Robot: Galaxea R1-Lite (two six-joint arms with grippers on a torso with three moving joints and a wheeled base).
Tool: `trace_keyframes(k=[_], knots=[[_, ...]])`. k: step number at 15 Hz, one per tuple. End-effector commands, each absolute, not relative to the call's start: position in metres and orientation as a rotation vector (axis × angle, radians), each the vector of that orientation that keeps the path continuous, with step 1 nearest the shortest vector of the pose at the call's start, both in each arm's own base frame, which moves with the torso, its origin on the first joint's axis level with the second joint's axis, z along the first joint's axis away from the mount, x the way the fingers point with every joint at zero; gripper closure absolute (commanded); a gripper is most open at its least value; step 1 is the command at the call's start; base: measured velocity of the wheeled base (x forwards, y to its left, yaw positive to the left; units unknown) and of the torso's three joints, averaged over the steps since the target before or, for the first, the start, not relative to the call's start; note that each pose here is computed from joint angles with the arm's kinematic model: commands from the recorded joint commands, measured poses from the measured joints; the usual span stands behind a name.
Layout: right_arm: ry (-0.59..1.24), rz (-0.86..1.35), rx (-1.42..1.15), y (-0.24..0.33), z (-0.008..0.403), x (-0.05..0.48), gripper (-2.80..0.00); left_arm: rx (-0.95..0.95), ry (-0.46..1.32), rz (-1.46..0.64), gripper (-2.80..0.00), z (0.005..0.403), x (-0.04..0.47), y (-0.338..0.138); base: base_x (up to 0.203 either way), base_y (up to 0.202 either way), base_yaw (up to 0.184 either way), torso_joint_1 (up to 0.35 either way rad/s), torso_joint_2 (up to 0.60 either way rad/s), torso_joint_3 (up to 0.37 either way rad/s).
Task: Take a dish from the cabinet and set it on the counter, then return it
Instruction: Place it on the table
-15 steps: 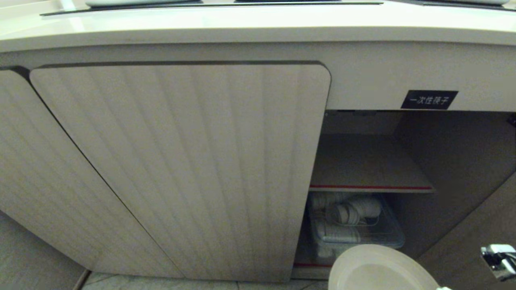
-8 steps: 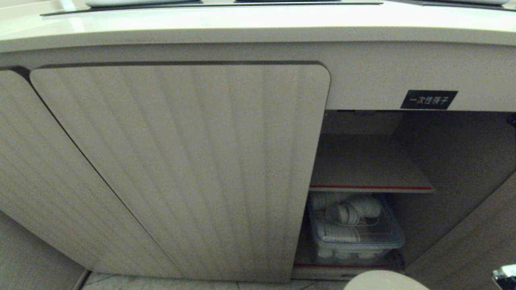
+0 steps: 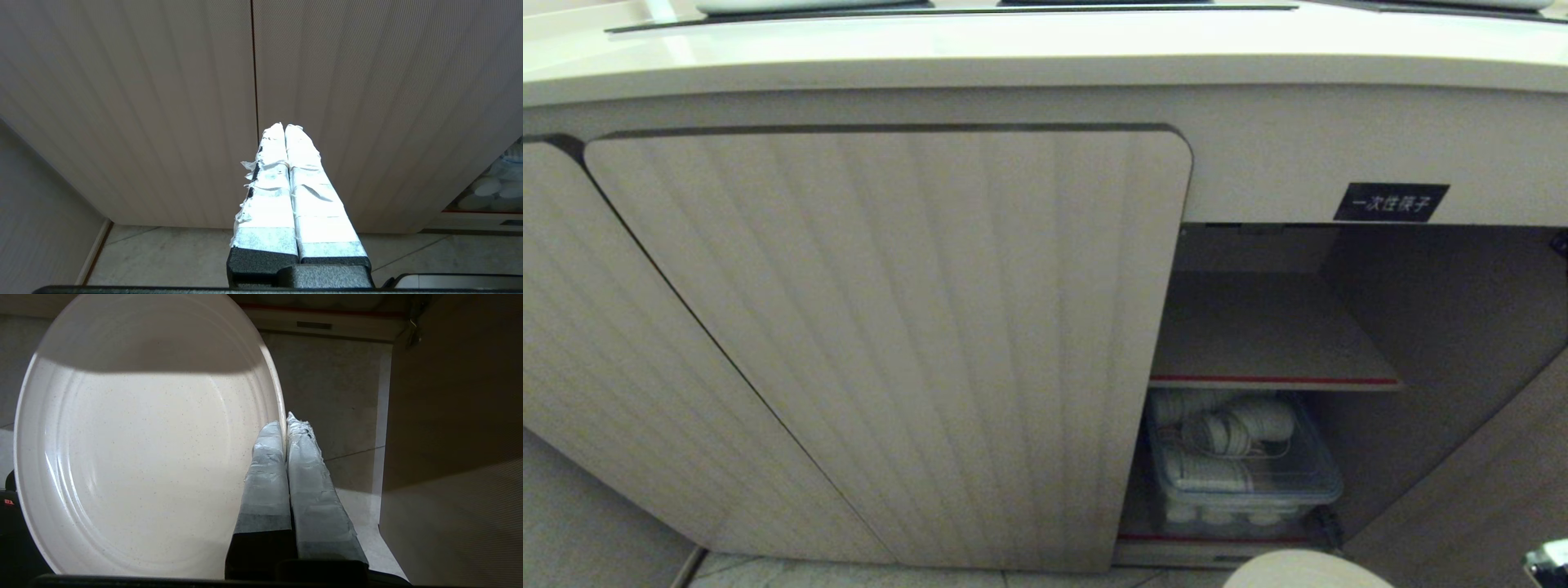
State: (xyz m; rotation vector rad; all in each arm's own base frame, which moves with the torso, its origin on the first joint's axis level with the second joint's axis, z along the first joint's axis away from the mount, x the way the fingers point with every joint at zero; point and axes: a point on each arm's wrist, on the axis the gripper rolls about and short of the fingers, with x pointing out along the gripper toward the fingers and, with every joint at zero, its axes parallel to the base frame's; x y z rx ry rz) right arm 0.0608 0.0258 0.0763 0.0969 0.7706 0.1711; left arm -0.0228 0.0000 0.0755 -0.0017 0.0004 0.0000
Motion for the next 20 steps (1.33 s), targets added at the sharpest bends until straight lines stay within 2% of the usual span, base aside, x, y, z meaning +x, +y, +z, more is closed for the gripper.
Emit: trace_keyframes(k=[1, 20], knots=[[0.777, 0.169, 0.096, 0.0262, 0.076, 0.0616, 0.0, -0.002, 0.0, 0.0, 0.0, 0.0755, -0.0228, 0.0, 0.0, 0.0, 0.0, 0.0, 0.0, 0.0], [0.79, 0.179, 0.14, 0.0313, 0.0774, 0.0658, 0.0, -0.002, 0.0, 0.0, 0.0, 0.0755, -0.0228, 0.0, 0.0, 0.0, 0.0, 0.0, 0.0, 0.0]])
